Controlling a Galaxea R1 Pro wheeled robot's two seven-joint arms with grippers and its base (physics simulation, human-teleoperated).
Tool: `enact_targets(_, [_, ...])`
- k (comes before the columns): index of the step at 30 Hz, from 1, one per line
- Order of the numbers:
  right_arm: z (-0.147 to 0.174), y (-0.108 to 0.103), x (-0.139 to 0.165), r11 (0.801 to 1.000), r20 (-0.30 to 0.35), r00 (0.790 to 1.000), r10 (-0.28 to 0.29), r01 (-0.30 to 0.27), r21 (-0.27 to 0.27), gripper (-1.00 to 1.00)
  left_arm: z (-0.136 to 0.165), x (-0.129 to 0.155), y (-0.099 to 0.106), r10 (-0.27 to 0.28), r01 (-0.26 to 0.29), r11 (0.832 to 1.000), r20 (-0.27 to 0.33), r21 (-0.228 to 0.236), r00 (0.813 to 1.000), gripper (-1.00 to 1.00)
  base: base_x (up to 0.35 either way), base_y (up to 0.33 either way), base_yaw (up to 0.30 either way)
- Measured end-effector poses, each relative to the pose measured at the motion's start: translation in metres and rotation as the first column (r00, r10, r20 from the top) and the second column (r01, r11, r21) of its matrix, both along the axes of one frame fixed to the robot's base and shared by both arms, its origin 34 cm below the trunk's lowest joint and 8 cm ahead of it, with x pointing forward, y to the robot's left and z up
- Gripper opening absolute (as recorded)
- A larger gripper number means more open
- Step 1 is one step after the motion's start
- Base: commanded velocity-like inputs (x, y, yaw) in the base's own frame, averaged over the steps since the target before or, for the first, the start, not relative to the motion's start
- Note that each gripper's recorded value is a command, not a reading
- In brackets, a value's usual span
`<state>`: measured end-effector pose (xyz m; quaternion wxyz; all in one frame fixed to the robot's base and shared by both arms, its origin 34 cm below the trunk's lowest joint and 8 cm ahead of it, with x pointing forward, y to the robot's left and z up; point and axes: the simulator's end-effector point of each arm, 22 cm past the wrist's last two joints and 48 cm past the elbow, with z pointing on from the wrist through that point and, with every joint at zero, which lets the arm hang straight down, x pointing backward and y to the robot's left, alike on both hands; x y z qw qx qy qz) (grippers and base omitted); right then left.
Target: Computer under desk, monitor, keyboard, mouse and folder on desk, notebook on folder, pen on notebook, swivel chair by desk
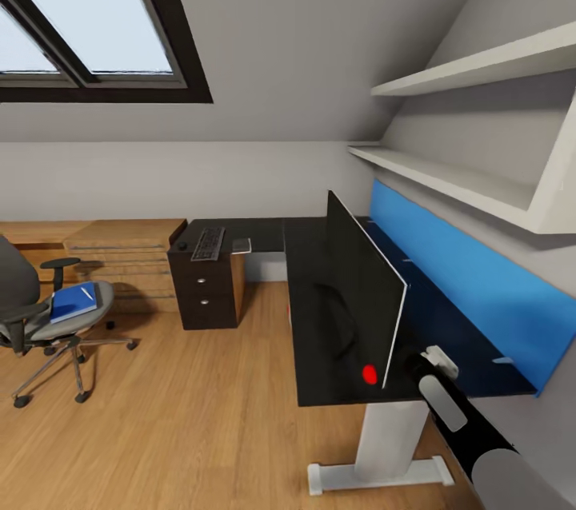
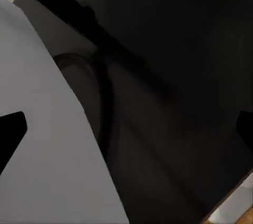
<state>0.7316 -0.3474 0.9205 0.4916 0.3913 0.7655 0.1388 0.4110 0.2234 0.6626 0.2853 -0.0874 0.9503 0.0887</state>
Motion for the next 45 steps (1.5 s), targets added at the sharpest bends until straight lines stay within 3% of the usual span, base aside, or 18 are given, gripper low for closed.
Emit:
enact_targets(10, [0.004, 0.026, 0.005, 1.000, 0.025, 0.999, 0.027, -0.027, 0.002, 1.00, 0.000, 0.000, 0.001, 0.001, -0.001, 1.000, 0.000, 0.001, 1.000, 1.00, 0.005, 0.012, 0.006])
enact_targets(17, [0.014, 0.044, 0.011, 0.999, 0.056, 0.998, 0.039, -0.040, 0.019, 1.00, 0.000, 0.000, 0.001, 0.001, -0.001, 1.000, 0.000, 0.002, 1.000, 1.00, 0.000, 0.000, 0.206])
enact_targets(23, [0.020, 0.044, 0.013, 1.000, 0.085, 0.996, 0.017, -0.018, 0.014, 1.00, 0.000, 0.000, 0.001, 0.001, -0.001, 1.000, 0.000, 0.001, 1.000, 1.00, 0.000, 0.000, 0.261])
enact_targets(45, [0.019, 0.043, 0.012, 1.000, 0.084, 0.996, 0.014, -0.015, 0.013, 1.00, 0.000, 0.000, 0.000, 0.001, -0.001, 1.000, -0.001, 0.001, 1.000, 1.00, 0.000, 0.000, 0.267])
